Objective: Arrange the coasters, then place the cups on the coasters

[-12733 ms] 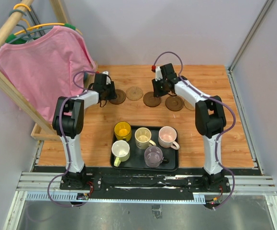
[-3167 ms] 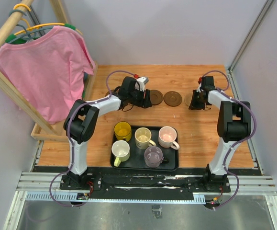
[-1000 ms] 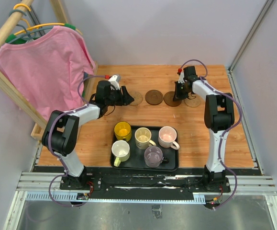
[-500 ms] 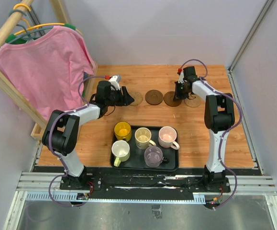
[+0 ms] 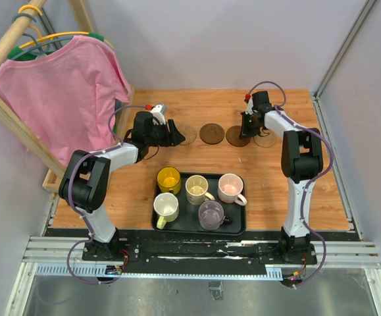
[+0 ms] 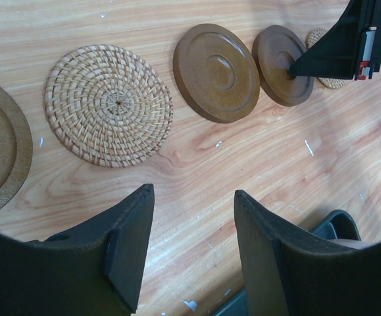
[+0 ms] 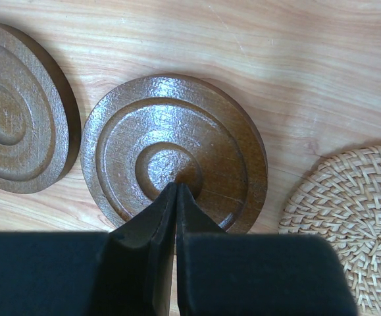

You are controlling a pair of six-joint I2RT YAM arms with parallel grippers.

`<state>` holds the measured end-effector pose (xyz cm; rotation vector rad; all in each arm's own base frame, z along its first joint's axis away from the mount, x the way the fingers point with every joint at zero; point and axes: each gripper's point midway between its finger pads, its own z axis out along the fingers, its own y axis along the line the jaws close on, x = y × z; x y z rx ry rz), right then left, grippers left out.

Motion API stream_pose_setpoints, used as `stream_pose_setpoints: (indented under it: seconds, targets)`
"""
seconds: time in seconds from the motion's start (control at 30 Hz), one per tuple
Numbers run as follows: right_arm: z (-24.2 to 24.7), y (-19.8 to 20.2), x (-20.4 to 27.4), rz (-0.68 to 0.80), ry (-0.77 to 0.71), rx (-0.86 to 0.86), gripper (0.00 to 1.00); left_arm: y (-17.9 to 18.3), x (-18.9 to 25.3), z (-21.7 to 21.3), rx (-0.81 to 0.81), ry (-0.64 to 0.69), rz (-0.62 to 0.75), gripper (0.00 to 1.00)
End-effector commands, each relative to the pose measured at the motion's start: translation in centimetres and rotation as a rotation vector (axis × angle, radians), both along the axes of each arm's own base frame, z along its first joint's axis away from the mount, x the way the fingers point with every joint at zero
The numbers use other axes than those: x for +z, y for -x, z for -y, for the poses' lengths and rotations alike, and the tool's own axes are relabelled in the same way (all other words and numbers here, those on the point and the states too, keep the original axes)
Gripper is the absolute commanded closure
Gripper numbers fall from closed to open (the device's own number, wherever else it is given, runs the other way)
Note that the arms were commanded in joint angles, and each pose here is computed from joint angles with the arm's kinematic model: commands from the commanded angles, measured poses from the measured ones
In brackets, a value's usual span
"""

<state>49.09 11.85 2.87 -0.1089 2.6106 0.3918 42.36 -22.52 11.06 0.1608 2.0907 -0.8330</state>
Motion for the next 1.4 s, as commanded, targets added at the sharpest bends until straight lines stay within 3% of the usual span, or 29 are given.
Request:
stream_pose_setpoints:
  seconds: [0.0, 0.83, 1.37]
  targets:
    - [1.5, 1.5, -1.0, -0.054, 0.064, -0.017, 0.96, -0.4, 0.2, 0.1, -0.005, 0.015, 0.01, 0.44]
    - [0.5, 1.0, 0.5, -0.012, 0.015, 0.026, 0.92, -0.3, -0.2, -0.1, 0.001, 0.004, 0.008, 0.44]
    - [-2.4, 0.6, 7.9, 0.165, -0.147, 0.119, 0.88, -1.9, 1.4, -0.6, 0.015, -0.049, 0.074, 0.44]
